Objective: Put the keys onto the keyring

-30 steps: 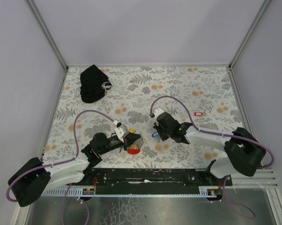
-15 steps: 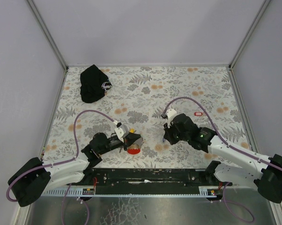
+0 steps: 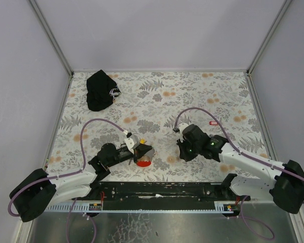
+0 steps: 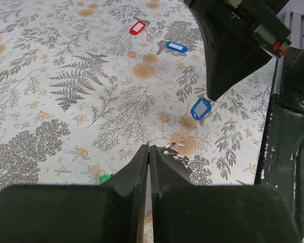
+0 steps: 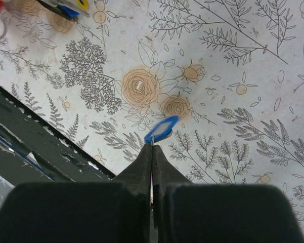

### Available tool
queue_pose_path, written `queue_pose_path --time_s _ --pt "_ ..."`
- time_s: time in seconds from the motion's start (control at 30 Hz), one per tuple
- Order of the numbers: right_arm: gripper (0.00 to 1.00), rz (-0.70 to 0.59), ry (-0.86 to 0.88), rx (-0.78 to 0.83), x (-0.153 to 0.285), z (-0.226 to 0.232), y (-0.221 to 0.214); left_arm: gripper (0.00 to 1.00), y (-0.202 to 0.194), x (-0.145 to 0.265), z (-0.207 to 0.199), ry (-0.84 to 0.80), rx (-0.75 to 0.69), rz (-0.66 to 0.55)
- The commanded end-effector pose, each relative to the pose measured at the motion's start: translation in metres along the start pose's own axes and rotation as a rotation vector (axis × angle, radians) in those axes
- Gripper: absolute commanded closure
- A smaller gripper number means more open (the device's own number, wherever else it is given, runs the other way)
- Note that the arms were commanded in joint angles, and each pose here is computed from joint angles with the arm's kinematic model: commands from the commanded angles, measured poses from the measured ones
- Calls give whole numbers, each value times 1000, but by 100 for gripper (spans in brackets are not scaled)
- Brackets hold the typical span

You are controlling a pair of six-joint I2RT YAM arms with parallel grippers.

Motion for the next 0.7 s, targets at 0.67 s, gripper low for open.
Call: queue_pose_path --time_s 0.67 --pt "100 -59 -75 85 -74 -9 72 100 16 -2 2 -1 -19 -63"
Point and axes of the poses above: each gripper's point midway between its finger pads, its own x axis back along the fingers, its own z axis along the line the jaws close on, y = z × x, the point moved 4 cm from there along x, back along the fingers, and after that the axes turned 6 degrees about -x, right-handed, at the moved point
